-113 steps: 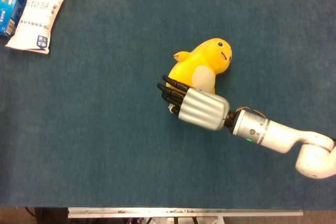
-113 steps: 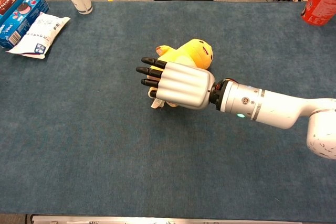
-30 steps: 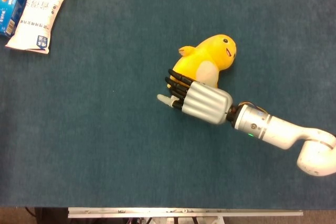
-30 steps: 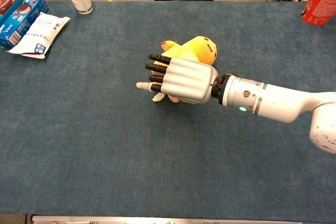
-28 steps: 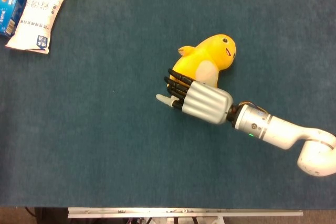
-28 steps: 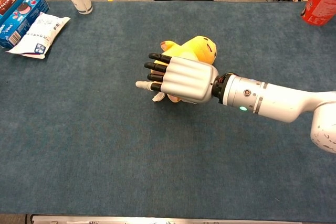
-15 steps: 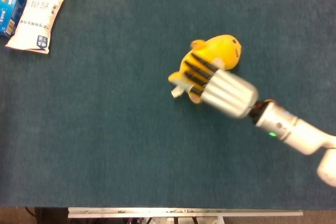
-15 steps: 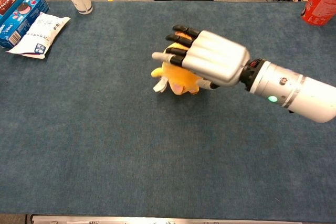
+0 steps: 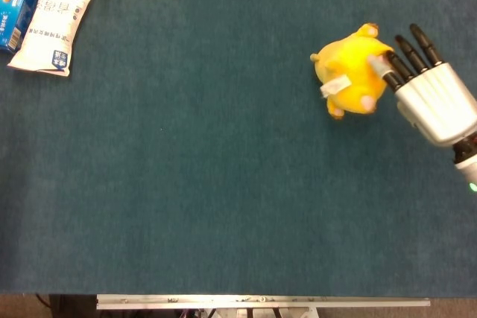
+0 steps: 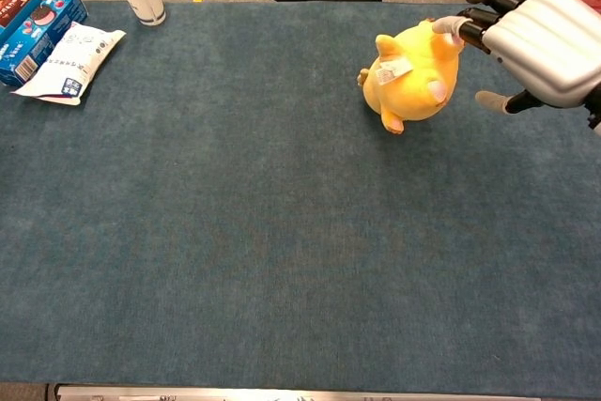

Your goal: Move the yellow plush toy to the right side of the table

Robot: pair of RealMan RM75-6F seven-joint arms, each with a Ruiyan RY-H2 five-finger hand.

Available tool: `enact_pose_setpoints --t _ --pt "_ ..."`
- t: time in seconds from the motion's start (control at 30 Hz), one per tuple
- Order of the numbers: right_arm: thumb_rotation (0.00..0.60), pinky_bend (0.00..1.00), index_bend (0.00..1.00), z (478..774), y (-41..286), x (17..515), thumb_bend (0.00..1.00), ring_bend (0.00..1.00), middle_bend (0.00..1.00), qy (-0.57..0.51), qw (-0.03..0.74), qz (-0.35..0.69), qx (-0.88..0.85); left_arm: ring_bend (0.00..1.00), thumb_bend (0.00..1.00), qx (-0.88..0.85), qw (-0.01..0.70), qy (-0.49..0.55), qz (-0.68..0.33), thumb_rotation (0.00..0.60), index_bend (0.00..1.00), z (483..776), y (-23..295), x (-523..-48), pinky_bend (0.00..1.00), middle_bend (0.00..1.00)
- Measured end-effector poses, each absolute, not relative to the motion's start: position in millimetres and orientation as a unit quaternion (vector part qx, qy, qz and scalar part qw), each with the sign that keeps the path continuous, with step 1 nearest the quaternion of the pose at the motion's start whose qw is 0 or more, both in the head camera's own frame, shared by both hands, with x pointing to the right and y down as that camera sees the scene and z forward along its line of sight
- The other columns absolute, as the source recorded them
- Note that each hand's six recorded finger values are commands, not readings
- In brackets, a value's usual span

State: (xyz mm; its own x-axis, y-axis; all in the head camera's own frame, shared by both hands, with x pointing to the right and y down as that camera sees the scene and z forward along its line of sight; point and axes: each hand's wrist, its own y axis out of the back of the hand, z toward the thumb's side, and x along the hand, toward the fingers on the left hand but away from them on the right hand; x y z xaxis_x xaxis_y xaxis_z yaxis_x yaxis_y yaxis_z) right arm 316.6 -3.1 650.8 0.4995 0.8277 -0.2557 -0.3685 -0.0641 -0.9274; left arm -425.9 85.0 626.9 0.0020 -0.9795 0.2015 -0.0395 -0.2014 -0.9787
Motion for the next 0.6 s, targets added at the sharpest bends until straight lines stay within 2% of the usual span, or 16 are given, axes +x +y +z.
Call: enact_pose_setpoints --t 0.23,0.43,0.6 --pt "0.600 0.02 0.19 642 3 318 0.19 0.13 0.28 -0.222 0.636 0.428 -0.603 0.33 0.39 -0.553 0.437 0.460 -0.540 0.600 0.45 625 84 -425 0.41 0.43" --pt "0.600 0.02 0.19 615 12 309 0.19 0.13 0.28 -0.249 0.656 0.380 -0.603 0.33 0.39 -0.549 0.440 0.464 -0.539 0.600 0.45 621 83 -426 0.42 0.43" --pt "0.600 0.02 0.19 607 12 316 0.19 0.13 0.28 -0.250 0.668 0.393 -0.580 0.33 0.39 -0.548 0.438 0.462 -0.542 0.600 0.45 621 84 -428 0.42 0.43"
